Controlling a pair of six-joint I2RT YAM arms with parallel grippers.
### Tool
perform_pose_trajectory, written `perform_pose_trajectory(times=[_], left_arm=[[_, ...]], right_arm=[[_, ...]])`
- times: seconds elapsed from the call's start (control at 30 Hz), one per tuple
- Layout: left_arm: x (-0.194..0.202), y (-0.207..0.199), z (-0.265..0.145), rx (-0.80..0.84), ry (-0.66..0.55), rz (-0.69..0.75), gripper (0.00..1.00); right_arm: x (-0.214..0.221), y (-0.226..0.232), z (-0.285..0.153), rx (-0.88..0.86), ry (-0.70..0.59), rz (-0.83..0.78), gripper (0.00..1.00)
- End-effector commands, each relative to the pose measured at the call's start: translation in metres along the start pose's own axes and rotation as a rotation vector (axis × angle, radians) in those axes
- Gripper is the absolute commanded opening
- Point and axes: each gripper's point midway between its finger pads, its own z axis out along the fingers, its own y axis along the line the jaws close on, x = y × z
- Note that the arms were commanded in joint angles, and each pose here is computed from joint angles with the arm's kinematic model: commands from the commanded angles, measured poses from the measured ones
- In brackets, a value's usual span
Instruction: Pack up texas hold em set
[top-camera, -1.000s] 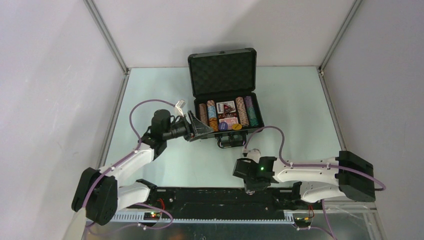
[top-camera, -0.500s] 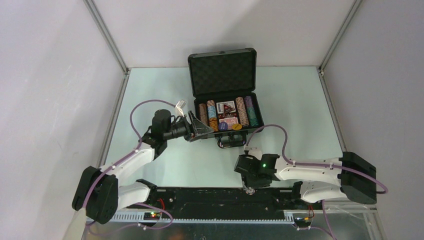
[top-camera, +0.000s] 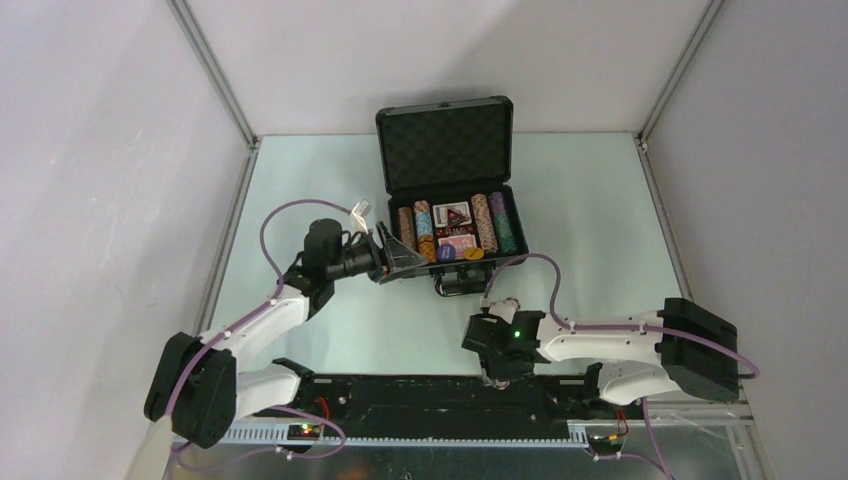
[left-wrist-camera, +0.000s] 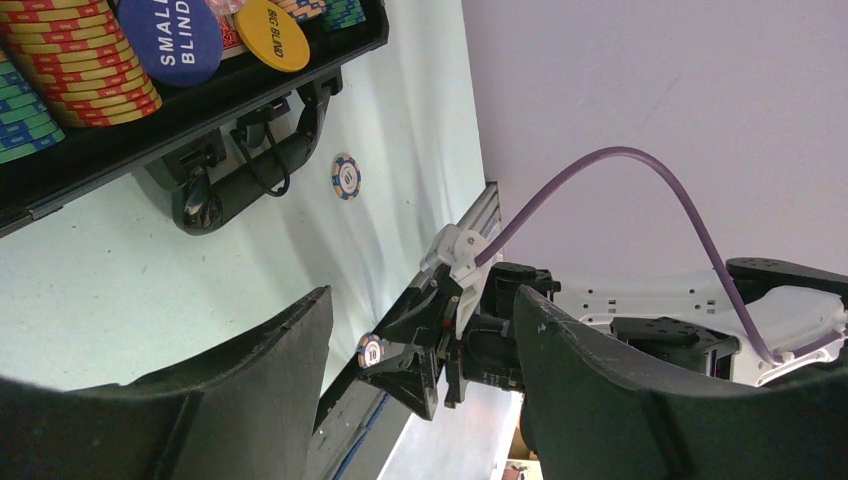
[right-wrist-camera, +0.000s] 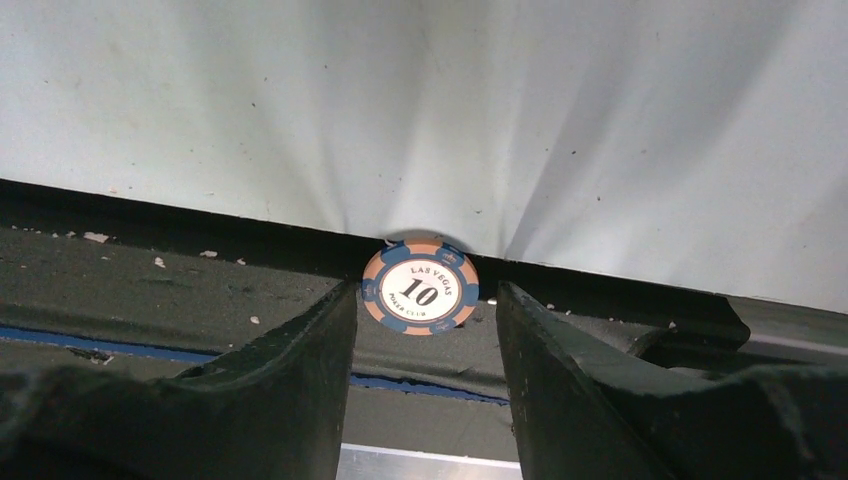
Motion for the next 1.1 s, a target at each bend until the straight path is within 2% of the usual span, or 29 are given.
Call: perform_pose_trajectory(times=[0.0, 0.43, 0.93, 1.07], left_arm=[[-0.006, -0.012, -0.001, 0.036, -0.009, 0.055, 0.71], [-0.007, -0.011, 0.000, 0.033, -0.010, 0.054, 0.71], [-0.006, -0.008, 0.002, 0.025, -0.005, 0.048, 0.71], [-0.004, -0.008, 0.004, 0.024, 0.003, 0.047, 0.71]], right_arm=[[-0.006, 0.010, 0.000, -0.016, -0.017, -0.003, 0.56], [-0.008, 0.011, 0.001, -0.015, -0.028, -0.006, 0.45], [-0.030, 0.007, -0.020, -0.074, -0.119, 0.032, 0.44], [-0.030, 0.007, -0.020, -0.079, -0.109, 0.031, 0.47]])
